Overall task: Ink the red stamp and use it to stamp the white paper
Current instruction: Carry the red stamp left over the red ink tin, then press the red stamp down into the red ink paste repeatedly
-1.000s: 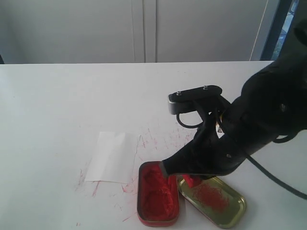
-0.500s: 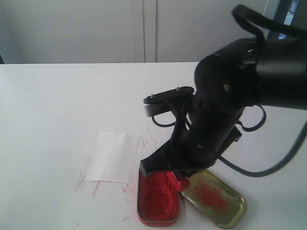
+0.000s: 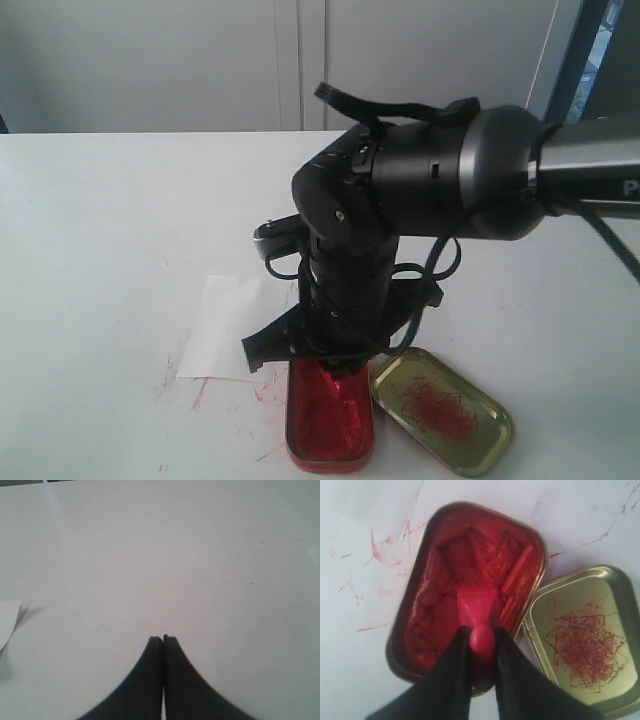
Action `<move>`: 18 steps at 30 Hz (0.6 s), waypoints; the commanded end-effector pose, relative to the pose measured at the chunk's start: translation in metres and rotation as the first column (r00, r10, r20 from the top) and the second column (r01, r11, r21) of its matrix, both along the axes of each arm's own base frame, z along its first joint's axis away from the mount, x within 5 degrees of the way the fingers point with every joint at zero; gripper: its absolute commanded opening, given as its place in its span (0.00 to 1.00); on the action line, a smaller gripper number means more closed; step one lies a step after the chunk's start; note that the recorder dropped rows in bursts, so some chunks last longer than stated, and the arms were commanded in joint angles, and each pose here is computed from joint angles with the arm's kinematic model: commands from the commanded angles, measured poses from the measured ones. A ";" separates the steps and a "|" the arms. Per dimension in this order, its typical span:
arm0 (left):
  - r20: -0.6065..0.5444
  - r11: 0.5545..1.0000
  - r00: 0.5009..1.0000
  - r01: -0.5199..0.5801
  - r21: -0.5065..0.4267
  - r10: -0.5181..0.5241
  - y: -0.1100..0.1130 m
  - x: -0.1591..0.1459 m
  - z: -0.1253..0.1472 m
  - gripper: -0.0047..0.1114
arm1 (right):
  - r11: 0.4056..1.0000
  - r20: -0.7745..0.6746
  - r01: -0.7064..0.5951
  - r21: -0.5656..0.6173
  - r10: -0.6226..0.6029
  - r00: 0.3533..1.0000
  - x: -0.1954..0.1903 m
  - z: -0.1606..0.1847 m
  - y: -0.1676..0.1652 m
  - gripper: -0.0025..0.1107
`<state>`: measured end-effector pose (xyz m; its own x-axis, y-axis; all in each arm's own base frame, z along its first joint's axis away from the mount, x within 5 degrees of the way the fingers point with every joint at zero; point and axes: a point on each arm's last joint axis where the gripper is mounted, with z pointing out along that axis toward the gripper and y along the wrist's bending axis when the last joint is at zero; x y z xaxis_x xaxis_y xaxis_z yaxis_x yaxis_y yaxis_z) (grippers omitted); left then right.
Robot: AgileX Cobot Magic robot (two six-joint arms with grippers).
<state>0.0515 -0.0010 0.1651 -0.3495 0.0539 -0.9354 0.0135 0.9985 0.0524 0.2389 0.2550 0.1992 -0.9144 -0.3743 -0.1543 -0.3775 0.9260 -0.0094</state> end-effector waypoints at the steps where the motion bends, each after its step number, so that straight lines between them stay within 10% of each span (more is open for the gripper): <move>1: -0.002 1.000 1.000 -0.002 -0.010 0.002 0.000 0.000 0.001 0.04 | 0.999 0.025 0.051 0.017 -0.051 0.998 0.006 -0.008 0.005 0.02; 18: -0.002 1.000 1.000 -0.002 -0.010 0.002 0.000 0.000 0.001 0.04 | 0.988 0.092 0.155 -0.012 -0.153 0.984 0.015 -0.017 0.003 0.02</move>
